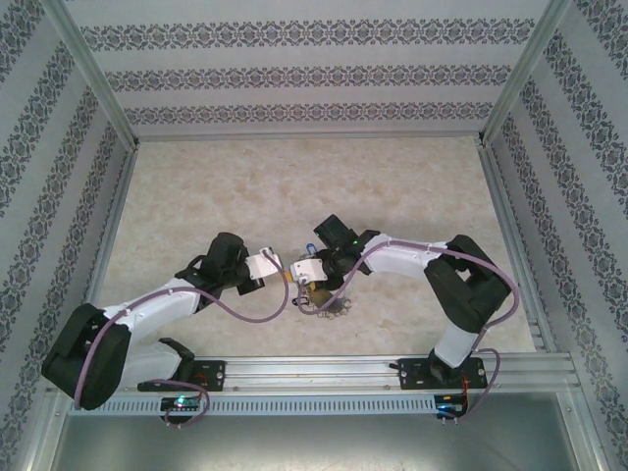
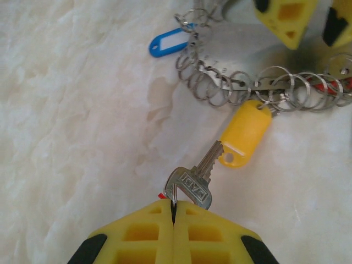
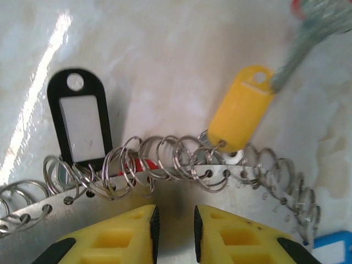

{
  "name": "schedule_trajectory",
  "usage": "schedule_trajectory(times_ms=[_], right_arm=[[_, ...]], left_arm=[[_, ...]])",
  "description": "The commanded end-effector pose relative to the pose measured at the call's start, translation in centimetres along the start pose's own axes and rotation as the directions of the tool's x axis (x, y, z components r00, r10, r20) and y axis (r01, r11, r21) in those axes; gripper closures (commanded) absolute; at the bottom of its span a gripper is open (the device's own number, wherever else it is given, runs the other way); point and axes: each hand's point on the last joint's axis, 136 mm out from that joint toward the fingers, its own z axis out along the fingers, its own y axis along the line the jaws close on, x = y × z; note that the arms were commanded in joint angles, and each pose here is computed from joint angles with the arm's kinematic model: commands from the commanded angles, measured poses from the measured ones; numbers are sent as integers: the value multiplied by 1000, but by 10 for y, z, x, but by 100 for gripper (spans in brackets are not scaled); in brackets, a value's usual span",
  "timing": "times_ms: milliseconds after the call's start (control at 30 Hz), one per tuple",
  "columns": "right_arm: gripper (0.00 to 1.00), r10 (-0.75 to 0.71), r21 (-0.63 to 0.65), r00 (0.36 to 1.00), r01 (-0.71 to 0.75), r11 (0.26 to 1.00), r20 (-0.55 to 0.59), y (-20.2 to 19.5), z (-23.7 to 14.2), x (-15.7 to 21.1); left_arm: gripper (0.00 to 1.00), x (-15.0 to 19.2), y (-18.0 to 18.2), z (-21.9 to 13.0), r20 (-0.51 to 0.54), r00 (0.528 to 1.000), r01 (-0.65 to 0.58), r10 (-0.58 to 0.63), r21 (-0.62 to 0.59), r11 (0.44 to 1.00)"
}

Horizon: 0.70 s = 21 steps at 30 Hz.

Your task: Put the keys on the keyring

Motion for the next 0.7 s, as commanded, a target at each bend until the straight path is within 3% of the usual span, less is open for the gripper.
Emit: schedule_trajectory(times_ms=[0,300,667], right_arm=[[73,-66,-45,996,64,997,-56,4,2,4],[73,-72,-105,997,71,992,-3,13,4,-8],[74,-104,-143,994,97,985,-42,16,18,-6]], left_arm=[[100,-15,18,-8,67,996,59,-55,-61,996],[100,-15,18,-8,71,995,75,-71,-54,996],[100,-13,17,-6,62,995,80,-77,-44,996]])
